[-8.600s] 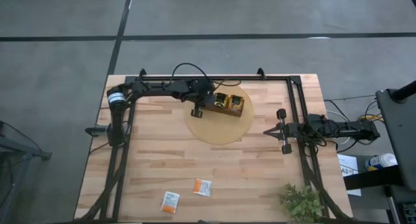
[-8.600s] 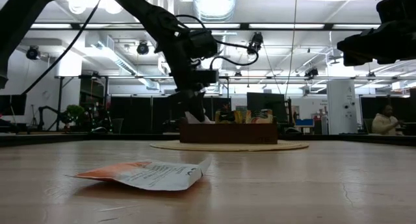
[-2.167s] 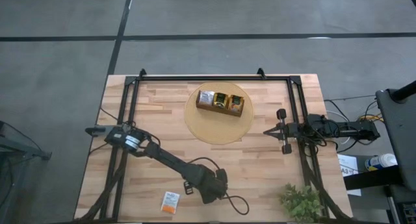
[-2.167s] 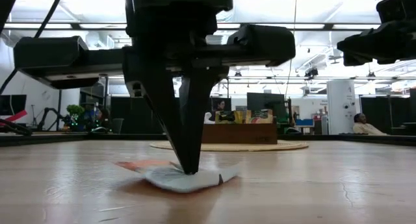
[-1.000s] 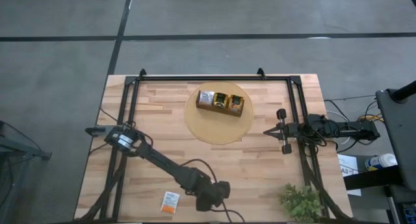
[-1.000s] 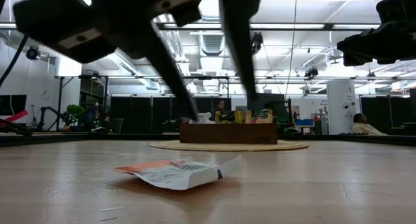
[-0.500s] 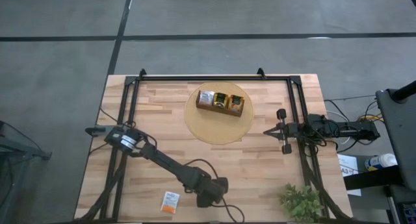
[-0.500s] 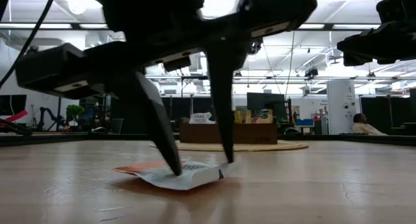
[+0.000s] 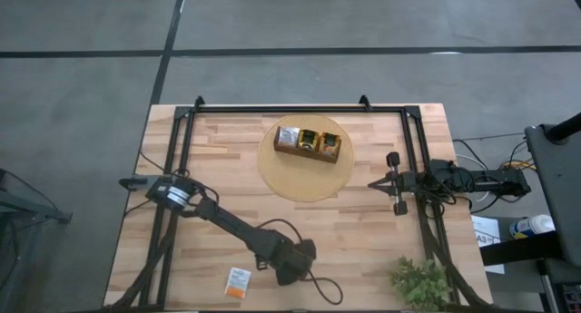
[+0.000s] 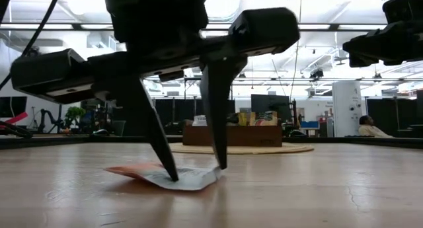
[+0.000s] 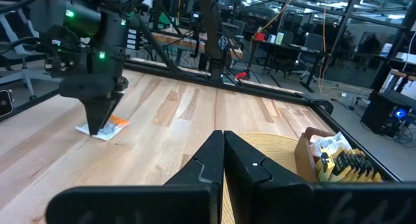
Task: Pick & Place Tea
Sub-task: Put the right white tea bag into the left section of wooden organizer
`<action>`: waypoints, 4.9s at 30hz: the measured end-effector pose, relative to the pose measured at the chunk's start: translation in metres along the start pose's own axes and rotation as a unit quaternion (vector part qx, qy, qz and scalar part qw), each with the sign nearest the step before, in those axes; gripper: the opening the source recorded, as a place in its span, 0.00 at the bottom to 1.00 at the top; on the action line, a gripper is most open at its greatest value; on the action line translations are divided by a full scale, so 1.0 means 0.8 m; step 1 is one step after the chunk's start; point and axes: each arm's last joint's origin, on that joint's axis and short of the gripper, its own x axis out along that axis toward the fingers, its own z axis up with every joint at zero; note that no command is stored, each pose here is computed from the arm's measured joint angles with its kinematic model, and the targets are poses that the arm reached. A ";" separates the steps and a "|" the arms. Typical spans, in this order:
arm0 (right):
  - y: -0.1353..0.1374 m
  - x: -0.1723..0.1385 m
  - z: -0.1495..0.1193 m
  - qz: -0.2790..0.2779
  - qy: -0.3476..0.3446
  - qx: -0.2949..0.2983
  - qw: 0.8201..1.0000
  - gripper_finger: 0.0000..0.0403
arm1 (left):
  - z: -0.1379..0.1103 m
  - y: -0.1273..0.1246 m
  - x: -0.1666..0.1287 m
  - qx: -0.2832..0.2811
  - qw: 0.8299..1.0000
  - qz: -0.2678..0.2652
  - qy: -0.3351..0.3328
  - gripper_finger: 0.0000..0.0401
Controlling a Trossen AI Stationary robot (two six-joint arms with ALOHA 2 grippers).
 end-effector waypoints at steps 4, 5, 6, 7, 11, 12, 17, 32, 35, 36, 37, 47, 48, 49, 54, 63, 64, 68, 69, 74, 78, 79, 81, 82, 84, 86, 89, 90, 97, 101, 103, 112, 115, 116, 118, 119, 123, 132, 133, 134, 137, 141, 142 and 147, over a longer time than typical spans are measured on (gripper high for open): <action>0.000 0.000 0.000 0.000 0.000 0.000 1.000 0.02 | -0.005 -0.006 0.001 -0.019 1.000 -0.019 0.014 0.38; 0.000 0.000 0.000 0.000 0.000 0.000 1.000 0.02 | -0.006 -0.008 0.001 -0.020 0.999 -0.023 0.018 0.38; 0.000 0.000 0.000 0.000 0.000 0.000 1.000 0.02 | -0.008 -0.010 0.002 -0.022 0.999 -0.030 0.022 0.38; 0.000 0.000 0.000 0.000 0.000 0.000 1.000 0.02 | -0.009 -0.012 0.001 -0.022 0.999 -0.034 0.025 0.38; 0.000 0.000 0.000 0.000 0.000 0.000 1.000 0.02 | -0.017 -0.023 -0.003 -0.019 0.998 -0.044 0.028 0.38; 0.000 0.000 0.000 0.000 0.000 0.000 1.000 0.02 | -0.019 -0.026 -0.004 -0.015 0.998 -0.048 0.028 0.38; 0.000 0.000 0.000 0.000 0.000 0.000 1.000 0.02 | -0.035 -0.046 -0.015 -0.005 0.999 -0.047 0.024 0.38; 0.000 0.000 0.000 0.000 0.000 0.000 1.000 0.02 | -0.063 -0.088 -0.023 0.016 0.999 -0.031 0.011 0.35; 0.000 0.000 0.000 0.000 -0.001 0.000 1.000 0.02 | -0.063 -0.086 -0.027 0.027 0.999 -0.020 0.034 0.33; 0.000 0.000 0.000 0.000 0.000 0.000 1.000 0.02 | -0.064 -0.085 -0.028 0.028 0.999 -0.021 0.036 0.33; 0.000 0.000 0.000 0.000 0.000 0.000 1.000 0.02 | -0.064 -0.084 -0.028 0.030 0.999 -0.021 0.038 0.33; 0.000 0.000 0.000 0.000 -0.001 0.000 1.000 0.02 | -0.064 -0.087 -0.015 0.050 0.997 -0.044 0.038 0.33; 0.000 0.000 0.000 0.000 0.000 0.000 1.000 0.02 | -0.064 -0.087 -0.014 0.052 0.997 -0.046 0.036 0.33; 0.000 0.000 0.000 0.000 0.000 0.000 1.000 0.02 | -0.064 -0.087 -0.014 0.054 0.997 -0.048 0.034 0.33; 0.000 0.000 0.000 0.000 0.000 0.000 1.000 0.02 | -0.067 -0.086 -0.014 0.069 0.996 -0.055 0.026 0.33; 0.000 0.000 0.000 0.000 0.000 0.000 1.000 0.02 | -0.079 -0.088 -0.015 0.060 0.993 -0.093 0.040 0.31; 0.000 0.000 0.000 0.000 0.000 0.000 1.000 0.02 | -0.080 -0.089 -0.015 0.059 0.993 -0.098 0.039 0.29; 0.000 0.000 0.000 0.000 0.000 0.000 1.000 0.02 | -0.082 -0.091 -0.015 0.039 0.993 -0.106 0.045 0.17; 0.000 0.000 0.000 0.000 0.000 0.000 1.000 0.02 | -0.082 -0.091 -0.015 0.036 0.993 -0.105 0.046 0.14; 0.000 0.000 0.000 0.000 0.000 0.000 1.000 0.02 | -0.082 -0.089 -0.015 0.030 0.993 -0.100 0.045 0.01; 0.000 0.000 0.000 0.000 0.000 0.000 1.000 0.02 | -0.081 -0.087 -0.017 0.021 0.995 -0.090 0.047 0.00; 0.000 0.000 0.000 0.000 0.000 0.000 1.000 0.02 | -0.081 -0.084 -0.021 0.015 0.995 -0.082 0.052 0.00; 0.000 0.000 0.000 0.000 0.000 0.000 1.000 0.02 | -0.083 -0.079 -0.028 -0.005 0.996 -0.061 0.063 0.00; 0.000 0.000 0.000 0.000 0.000 0.000 1.000 0.02 | -0.085 -0.075 -0.032 -0.019 0.996 -0.049 0.069 0.00; 0.000 0.000 0.000 0.000 0.000 0.000 1.000 0.02 | -0.092 -0.067 -0.041 -0.051 0.995 -0.026 0.079 0.00; 0.000 0.000 0.000 0.000 0.000 0.000 1.000 0.02 | -0.099 -0.057 -0.060 -0.082 0.993 0.009 0.083 0.00; 0.000 0.000 0.000 0.000 0.000 0.000 1.000 0.02 | -0.110 -0.046 -0.090 -0.121 0.986 0.070 0.094 0.00; 0.000 0.000 0.000 0.000 0.000 0.000 1.000 0.02 | -0.114 -0.044 -0.098 -0.132 0.982 0.087 0.100 0.00; 0.000 0.000 0.000 0.000 0.000 0.000 1.000 0.02 | -0.151 -0.022 -0.166 -0.218 0.935 0.245 0.134 0.00; 0.000 0.000 0.000 0.000 0.000 0.000 1.000 0.02 | -0.174 -0.012 -0.193 -0.267 0.898 0.317 0.147 0.00; 0.000 0.000 0.000 0.000 0.000 0.000 1.000 0.02 | -0.185 -0.007 -0.206 -0.300 0.879 0.345 0.137 0.00; 0.000 0.000 0.000 0.000 0.000 0.000 1.000 0.02 | -0.247 0.019 -0.219 -0.354 0.807 0.459 0.117 0.00; 0.000 0.000 0.000 0.000 0.000 0.000 1.000 0.02 | -0.263 0.022 -0.211 -0.340 0.790 0.497 0.115 0.00; 0.000 0.000 0.000 0.000 0.000 0.000 1.000 0.02 | -0.268 0.022 -0.208 -0.339 0.782 0.511 0.114 0.00; 0.000 0.000 0.000 0.000 0.000 0.000 1.000 0.02 | -0.280 0.020 -0.201 -0.343 0.768 0.529 0.112 0.00; 0.000 0.000 0.000 0.000 0.000 0.000 1.000 0.02 | -0.286 0.017 -0.196 -0.345 0.764 0.533 0.114 0.00; 0.000 0.000 0.000 0.000 0.000 0.000 1.000 0.02 | -0.311 0.005 -0.175 -0.337 0.760 0.539 0.133 0.00; 0.000 0.000 0.000 0.000 0.000 0.000 1.000 0.02 | -0.367 0.000 -0.122 -0.342 0.760 0.524 0.173 0.00; 0.000 0.000 0.000 0.000 0.000 0.000 1.000 0.02 | -0.372 0.003 -0.118 -0.345 0.759 0.522 0.177 0.00; 0.000 0.000 0.000 0.000 0.000 0.000 1.000 0.02 | -0.376 0.007 -0.114 -0.348 0.758 0.521 0.181 0.00; 0.000 0.000 0.000 0.000 0.000 0.000 1.000 0.02 | -0.390 0.019 -0.110 -0.362 0.746 0.525 0.190 0.00; 0.000 0.000 0.000 0.000 0.000 0.000 1.000 0.02 | -0.405 0.040 -0.109 -0.397 0.718 0.542 0.180 0.00; 0.000 0.000 0.000 0.000 0.000 0.000 1.000 0.02 | -0.408 0.044 -0.106 -0.406 0.713 0.543 0.178 0.00; 0.000 0.000 0.000 0.000 0.000 0.000 1.000 0.02 | -0.413 0.055 -0.087 -0.439 0.699 0.541 0.163 0.00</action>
